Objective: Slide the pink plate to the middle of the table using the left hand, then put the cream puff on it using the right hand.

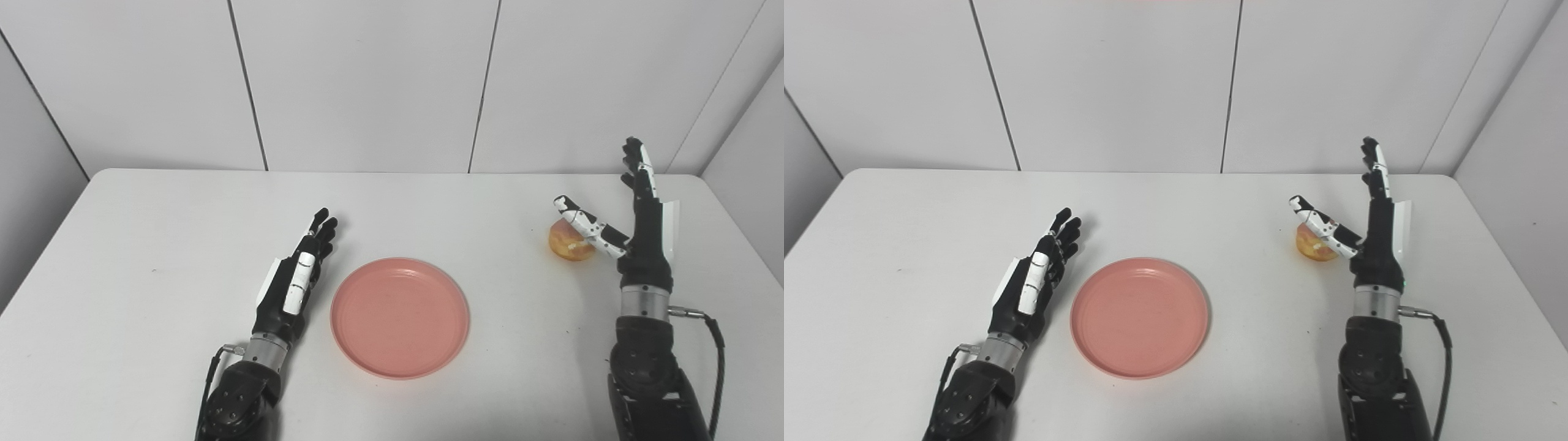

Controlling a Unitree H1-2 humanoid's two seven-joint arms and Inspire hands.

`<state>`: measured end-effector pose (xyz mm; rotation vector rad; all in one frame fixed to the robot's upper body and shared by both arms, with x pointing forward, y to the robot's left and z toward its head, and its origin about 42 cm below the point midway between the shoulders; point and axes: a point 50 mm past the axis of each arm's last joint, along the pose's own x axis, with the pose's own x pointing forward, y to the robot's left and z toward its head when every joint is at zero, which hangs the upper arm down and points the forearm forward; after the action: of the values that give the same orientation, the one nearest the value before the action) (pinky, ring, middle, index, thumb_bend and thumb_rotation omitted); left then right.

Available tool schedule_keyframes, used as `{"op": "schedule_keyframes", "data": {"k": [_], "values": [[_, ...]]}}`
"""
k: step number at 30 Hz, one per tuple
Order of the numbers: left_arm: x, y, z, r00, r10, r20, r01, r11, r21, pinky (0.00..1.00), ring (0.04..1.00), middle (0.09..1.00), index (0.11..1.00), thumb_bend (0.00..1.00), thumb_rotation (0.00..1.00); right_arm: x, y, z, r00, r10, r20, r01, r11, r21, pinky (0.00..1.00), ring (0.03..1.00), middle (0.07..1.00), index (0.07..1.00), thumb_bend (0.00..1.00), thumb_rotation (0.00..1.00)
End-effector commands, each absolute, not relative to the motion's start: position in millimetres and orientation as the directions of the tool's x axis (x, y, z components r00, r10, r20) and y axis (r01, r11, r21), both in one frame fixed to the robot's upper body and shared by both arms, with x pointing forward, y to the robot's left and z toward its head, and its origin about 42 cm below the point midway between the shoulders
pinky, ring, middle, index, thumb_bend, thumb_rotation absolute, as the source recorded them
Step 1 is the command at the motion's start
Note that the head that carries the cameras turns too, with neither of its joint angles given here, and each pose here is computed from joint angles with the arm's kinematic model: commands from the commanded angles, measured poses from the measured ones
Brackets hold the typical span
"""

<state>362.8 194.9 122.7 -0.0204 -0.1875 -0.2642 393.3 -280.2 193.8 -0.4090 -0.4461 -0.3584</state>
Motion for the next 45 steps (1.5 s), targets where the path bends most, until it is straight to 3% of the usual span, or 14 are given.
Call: {"op": "schedule_keyframes", "data": {"k": [1,16,19,24,30,40,45], "values": [[350,206,97,0.960,-0.251,0.121,0.253,0.967,-0.005,1.00,0.988,0.966,0.956,0.69,1.00,403,-291,215,0.819,-0.253,0.515,0.456,0.832,-0.316,0.86,0.913,0.924,0.937,0.63,0.38],[351,215,95,0.959,-0.255,0.122,0.256,0.967,0.007,1.00,0.990,0.969,0.963,0.69,1.00,419,-303,200,0.884,-0.272,0.380,0.440,0.761,-0.476,0.73,0.852,0.924,0.927,0.75,0.33],[351,214,95,0.960,-0.252,0.125,0.253,0.967,0.006,0.99,0.987,0.966,0.960,0.68,1.00,421,-302,198,0.904,-0.269,0.333,0.414,0.748,-0.519,0.75,0.863,0.933,0.932,0.75,0.36],[351,215,95,0.956,-0.262,0.130,0.264,0.965,0.006,0.99,0.991,0.968,0.961,0.69,1.00,423,-303,192,0.931,-0.254,0.263,0.362,0.742,-0.564,0.75,0.865,0.939,0.941,0.75,0.32],[350,214,95,0.955,-0.268,0.127,0.270,0.963,0.002,1.00,0.993,0.972,0.963,0.71,1.00,424,-305,187,0.941,-0.236,0.242,0.337,0.719,-0.608,0.73,0.859,0.935,0.944,0.74,0.31],[350,214,96,0.955,-0.273,0.119,0.276,0.961,-0.003,1.00,0.998,0.978,0.969,0.72,1.00,428,-307,184,0.961,-0.206,0.182,0.273,0.643,-0.715,0.82,0.917,0.948,0.940,0.68,0.37],[350,214,96,0.955,-0.274,0.117,0.276,0.961,-0.006,1.00,0.995,0.974,0.965,0.71,1.00,431,-308,182,0.966,-0.205,0.158,0.254,0.633,-0.732,0.79,0.887,0.920,0.910,0.61,0.22]]}}
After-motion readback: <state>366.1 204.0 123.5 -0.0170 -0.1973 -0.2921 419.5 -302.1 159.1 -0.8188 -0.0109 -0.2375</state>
